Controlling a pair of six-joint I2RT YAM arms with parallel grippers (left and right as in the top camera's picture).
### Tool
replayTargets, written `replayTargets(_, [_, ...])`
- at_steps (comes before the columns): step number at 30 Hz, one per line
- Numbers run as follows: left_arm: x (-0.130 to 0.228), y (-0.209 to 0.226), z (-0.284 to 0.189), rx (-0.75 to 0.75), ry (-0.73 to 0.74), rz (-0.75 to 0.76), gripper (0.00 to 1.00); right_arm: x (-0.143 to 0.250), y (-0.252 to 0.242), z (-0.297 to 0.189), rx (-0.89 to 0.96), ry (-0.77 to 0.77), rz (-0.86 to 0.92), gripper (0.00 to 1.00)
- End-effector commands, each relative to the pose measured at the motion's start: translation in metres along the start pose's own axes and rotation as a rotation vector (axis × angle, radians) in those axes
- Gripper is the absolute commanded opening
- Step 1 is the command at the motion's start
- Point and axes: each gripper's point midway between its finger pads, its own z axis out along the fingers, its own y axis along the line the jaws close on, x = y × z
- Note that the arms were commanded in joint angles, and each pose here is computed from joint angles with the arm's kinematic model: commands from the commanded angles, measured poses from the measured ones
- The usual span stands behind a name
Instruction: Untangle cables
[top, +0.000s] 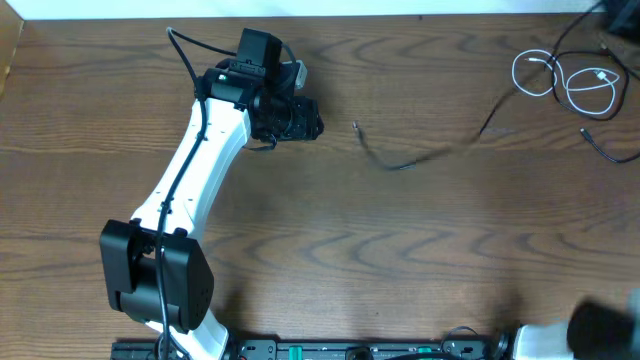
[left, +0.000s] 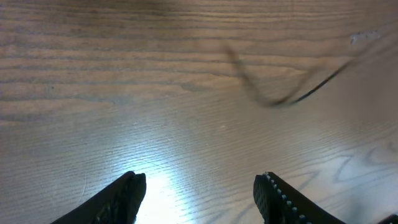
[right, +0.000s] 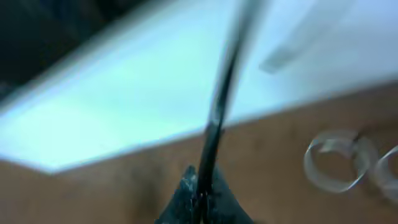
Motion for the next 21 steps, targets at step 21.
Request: replayTargets(21, [0.0,-0.002,-0.009,-0.002,-0.021,0.023,0.61,-0.116,-0.246,-0.125,0.589,-0.521,0.128,0.01])
